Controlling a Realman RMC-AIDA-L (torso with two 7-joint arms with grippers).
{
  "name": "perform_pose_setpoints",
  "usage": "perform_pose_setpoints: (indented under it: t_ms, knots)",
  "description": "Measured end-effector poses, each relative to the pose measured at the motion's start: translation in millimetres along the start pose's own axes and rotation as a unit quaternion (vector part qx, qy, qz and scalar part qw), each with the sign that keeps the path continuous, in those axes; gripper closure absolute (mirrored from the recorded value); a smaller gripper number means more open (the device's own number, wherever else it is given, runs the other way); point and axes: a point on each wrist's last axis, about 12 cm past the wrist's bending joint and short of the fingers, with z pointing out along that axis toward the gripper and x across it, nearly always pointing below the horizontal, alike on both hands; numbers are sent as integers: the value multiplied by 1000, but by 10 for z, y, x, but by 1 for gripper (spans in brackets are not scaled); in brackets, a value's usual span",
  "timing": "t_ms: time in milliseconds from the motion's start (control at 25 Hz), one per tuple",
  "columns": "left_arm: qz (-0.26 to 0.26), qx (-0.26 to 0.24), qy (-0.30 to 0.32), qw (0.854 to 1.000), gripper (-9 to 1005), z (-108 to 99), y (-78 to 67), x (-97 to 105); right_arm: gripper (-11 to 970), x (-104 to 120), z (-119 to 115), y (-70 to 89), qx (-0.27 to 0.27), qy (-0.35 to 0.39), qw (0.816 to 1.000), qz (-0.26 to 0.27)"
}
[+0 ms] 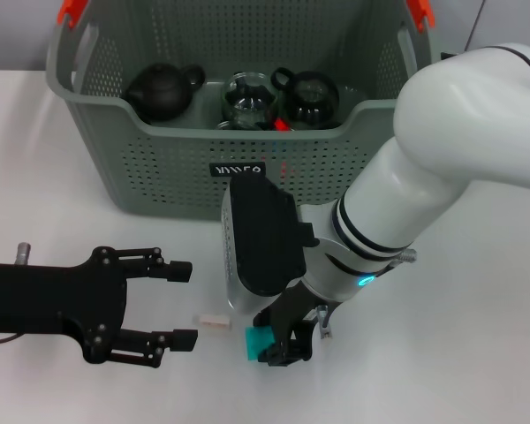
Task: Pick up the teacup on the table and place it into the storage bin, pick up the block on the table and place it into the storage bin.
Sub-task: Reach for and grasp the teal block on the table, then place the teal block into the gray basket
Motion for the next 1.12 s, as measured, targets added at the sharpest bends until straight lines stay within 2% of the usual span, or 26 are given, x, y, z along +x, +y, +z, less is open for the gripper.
perform_pose_setpoints:
  t_ms: [320, 560, 720, 920, 1120]
  knots:
    - [-1, 2, -1, 1000, 186, -8, -7, -1, 534, 57, -117, -27, -15, -6, 1000, 21]
    - [-2, 3, 0, 1000, 186, -12, -16, 9, 535, 100, -428, -123, -3, -32, 999, 39]
    - [-1, 4, -1, 1000, 186, -14, -19, 5, 535, 85, -744, -189, 11, -54, 997, 48]
    - [1, 8, -2, 1000, 186, -28, -27, -7, 535, 41, -1310, -270, 39, -114, 991, 55]
    - [8, 10, -3, 1000, 186, -33, -32, -14, 534, 24, -1914, -479, 108, -207, 969, 77]
